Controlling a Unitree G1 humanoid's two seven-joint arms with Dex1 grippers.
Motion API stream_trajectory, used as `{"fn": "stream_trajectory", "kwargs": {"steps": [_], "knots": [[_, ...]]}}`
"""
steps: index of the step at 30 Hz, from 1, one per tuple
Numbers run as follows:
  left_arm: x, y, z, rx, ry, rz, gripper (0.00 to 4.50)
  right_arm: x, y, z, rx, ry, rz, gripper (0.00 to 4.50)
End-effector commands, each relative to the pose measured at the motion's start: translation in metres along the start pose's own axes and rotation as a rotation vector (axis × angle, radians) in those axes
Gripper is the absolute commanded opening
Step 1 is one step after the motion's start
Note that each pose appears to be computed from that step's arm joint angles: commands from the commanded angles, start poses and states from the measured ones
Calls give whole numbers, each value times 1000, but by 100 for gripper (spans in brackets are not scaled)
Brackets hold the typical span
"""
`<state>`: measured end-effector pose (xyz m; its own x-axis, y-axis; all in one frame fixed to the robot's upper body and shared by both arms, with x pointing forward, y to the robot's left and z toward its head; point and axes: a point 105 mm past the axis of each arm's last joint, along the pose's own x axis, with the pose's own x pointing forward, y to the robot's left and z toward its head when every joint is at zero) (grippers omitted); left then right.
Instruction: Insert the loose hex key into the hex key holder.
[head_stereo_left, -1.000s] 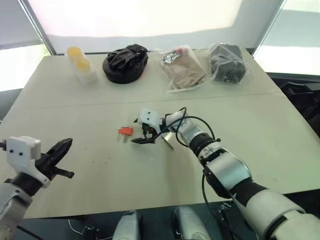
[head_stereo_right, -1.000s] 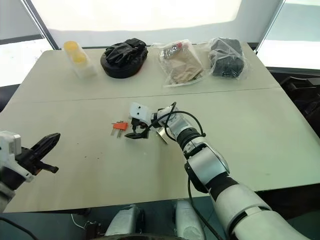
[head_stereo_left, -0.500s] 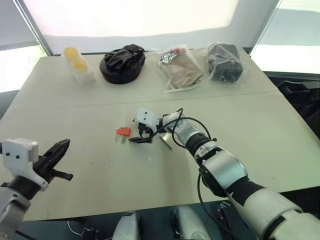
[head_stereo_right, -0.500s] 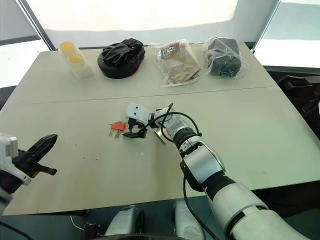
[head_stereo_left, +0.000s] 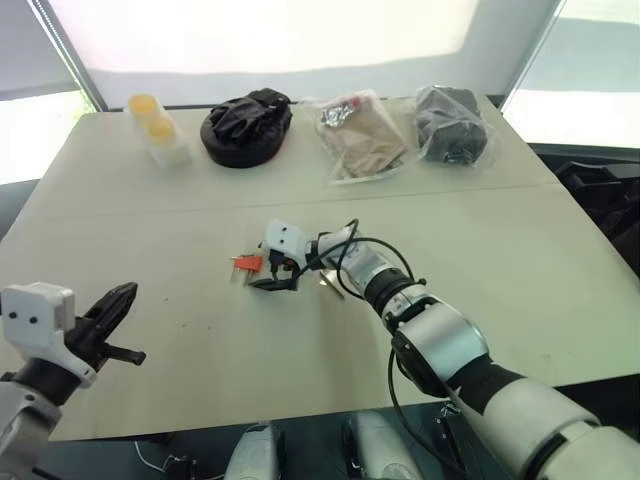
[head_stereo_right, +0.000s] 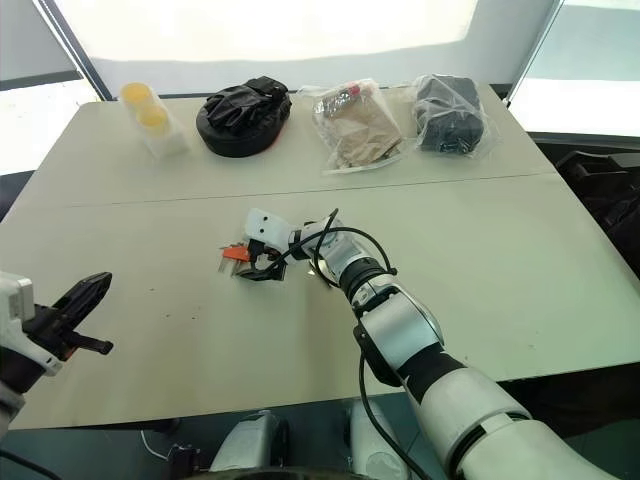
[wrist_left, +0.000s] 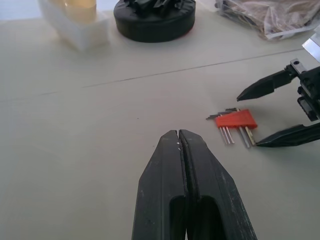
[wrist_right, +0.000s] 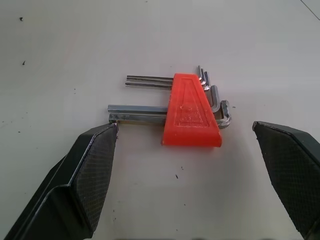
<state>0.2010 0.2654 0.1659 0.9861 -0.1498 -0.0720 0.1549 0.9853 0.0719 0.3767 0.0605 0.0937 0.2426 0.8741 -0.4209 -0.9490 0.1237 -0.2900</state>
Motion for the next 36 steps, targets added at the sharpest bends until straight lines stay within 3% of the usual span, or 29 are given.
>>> {"fn": "stream_trajectory", "kwargs": {"steps": [1, 6, 7, 9, 14, 15, 22, 28, 29, 34, 36], "knots": [[-4, -1, 13, 38, -50, 13, 0, 4, 0, 5, 4, -11, -11, 449], [-4, -2, 13, 42, -50, 15, 0, 3, 1, -1, 13, 3, -15, 449], [-4, -2, 13, 44, -50, 17, 0, 4, 2, -2, 15, 8, -14, 425], [-4, -2, 13, 45, -51, 21, 0, 5, 4, -4, 23, 12, -9, 361], [-4, -1, 13, 47, -55, 28, 0, 6, 6, -6, 42, 13, -6, 124], [-5, -1, 13, 46, -55, 29, 0, 6, 6, -7, 42, 14, -9, 100], [-1, -1, 13, 28, -71, 33, 0, -3, -8, 0, 16, -47, -102, 101], [19, -7, 25, -40, -137, -35, 0, -50, -39, 47, -375, -252, -343, 101], [23, -9, 27, -43, -138, -50, 0, -55, -39, 49, -409, -261, -354, 101], [48, -30, 54, -99, -192, -281, 0, -100, -28, 77, -928, -301, -400, 101], [54, -35, 63, -103, -198, -354, 0, -110, -24, 83, -1028, -310, -397, 101]]}}
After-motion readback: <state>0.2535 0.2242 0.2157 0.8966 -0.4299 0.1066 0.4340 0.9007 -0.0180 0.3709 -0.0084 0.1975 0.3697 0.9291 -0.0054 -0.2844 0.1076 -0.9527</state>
